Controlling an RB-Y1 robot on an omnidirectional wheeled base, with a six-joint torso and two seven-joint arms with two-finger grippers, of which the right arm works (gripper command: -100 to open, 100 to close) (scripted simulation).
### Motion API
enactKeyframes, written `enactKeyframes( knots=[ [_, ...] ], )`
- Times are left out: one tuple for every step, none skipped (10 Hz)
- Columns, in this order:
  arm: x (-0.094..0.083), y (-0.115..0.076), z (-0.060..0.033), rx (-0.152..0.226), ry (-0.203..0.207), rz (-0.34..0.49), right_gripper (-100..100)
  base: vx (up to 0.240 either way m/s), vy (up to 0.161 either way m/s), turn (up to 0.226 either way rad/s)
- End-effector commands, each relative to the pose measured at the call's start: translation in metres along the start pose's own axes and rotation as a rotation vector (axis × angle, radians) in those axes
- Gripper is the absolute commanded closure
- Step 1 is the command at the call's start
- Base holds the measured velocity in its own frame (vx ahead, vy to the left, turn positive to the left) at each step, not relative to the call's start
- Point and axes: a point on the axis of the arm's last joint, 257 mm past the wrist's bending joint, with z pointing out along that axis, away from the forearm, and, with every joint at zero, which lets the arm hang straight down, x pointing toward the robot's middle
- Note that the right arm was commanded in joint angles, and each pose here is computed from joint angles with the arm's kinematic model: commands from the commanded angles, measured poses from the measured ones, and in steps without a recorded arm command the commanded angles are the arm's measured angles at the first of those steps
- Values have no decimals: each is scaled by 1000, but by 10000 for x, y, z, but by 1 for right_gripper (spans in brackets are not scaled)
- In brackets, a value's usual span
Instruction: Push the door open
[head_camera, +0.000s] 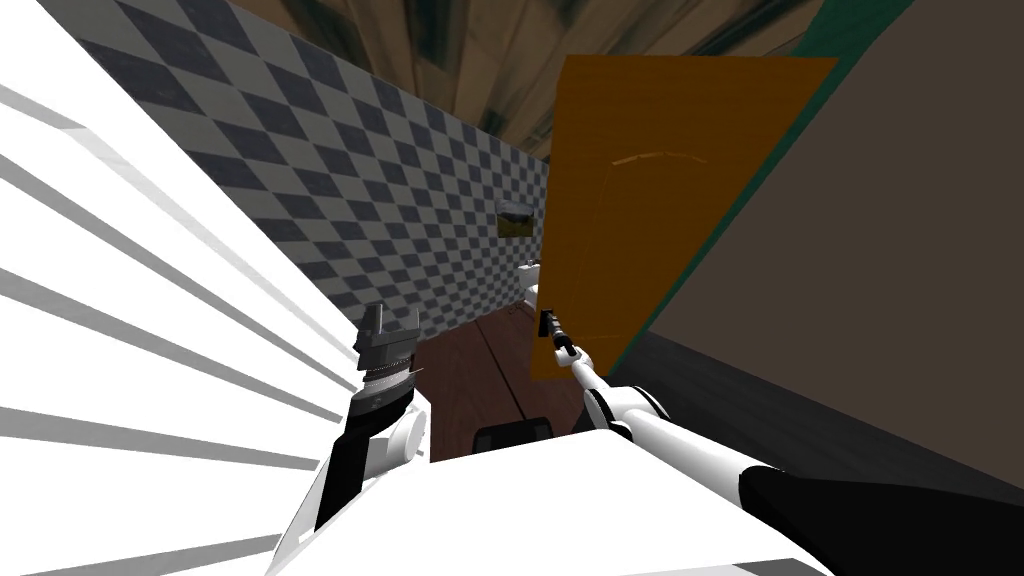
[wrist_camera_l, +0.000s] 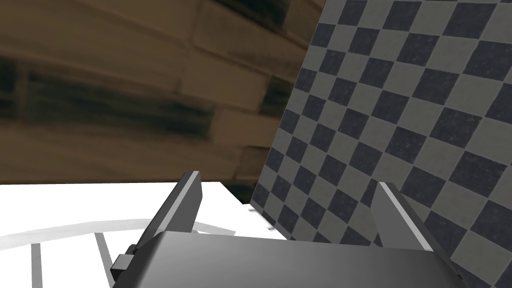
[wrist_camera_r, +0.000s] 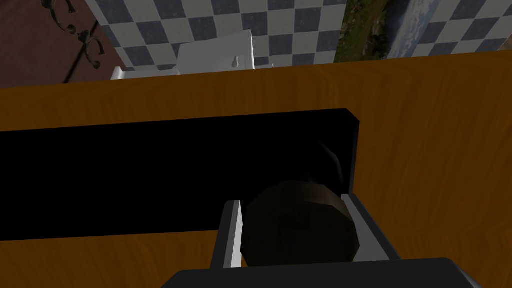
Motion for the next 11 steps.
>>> enactKeyframes(
  knots=[
    [-147, 79, 16, -14, -23, -4, 100, 177, 64, -38],
    [-147, 79, 16, -14, -23, -4, 100, 149, 35, -31],
    [-259, 76, 1, -14, -43, -4, 100, 178, 58, -37],
    [-322, 75, -9, -14, -55, -3, 100, 222, 72, -64],
    [-385, 74, -18, -13, -67, -3, 100, 217, 86, -48],
    [-454, 72, -30, -13, -79, -3, 100, 201, 51, -50],
    [-523, 71, -42, -13, -92, -3, 100, 184, 38, -59],
    [-595, 71, -55, -13, -106, -3, 100, 213, 64, -42],
    [-668, 70, -70, -13, -119, -3, 100, 239, 70, -49],
    [-742, 70, -85, -13, -133, -3, 100, 202, 89, -77],
    [-742, 70, -85, -13, -133, -3, 100, 118, 63, -27]
  ],
)
